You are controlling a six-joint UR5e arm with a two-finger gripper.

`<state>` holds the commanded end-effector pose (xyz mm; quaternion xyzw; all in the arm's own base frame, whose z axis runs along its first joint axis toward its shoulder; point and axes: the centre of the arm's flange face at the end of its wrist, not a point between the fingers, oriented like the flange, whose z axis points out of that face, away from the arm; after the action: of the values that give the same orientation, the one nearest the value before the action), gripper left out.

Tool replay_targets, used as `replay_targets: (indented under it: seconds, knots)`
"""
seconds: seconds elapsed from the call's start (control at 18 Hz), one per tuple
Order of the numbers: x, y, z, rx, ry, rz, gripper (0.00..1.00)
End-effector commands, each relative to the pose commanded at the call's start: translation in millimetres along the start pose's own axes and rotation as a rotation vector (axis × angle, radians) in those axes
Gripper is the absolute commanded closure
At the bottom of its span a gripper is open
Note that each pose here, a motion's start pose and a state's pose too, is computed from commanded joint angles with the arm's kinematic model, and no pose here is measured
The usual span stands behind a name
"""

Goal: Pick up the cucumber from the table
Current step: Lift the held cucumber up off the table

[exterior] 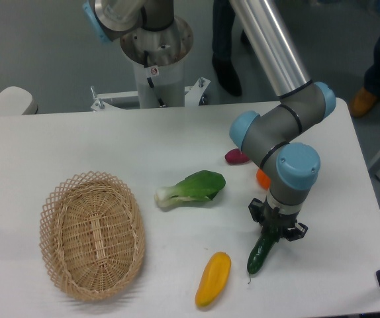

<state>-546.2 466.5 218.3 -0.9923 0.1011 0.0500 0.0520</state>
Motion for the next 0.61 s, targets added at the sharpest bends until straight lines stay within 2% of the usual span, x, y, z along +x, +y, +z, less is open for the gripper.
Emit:
replay_targets:
  seconds: [0.17, 0.5, 0.61]
  knots:
    - [-6.1, 1.9, -28.8, 0.007, -0.024, 0.054, 0.86]
    - [-16.6, 35.3, -99.5, 0.0, -0.023, 0.164, 0.86]
    - [-10.4, 37.5, -121.8, 0.0, -0.021, 0.189, 0.86]
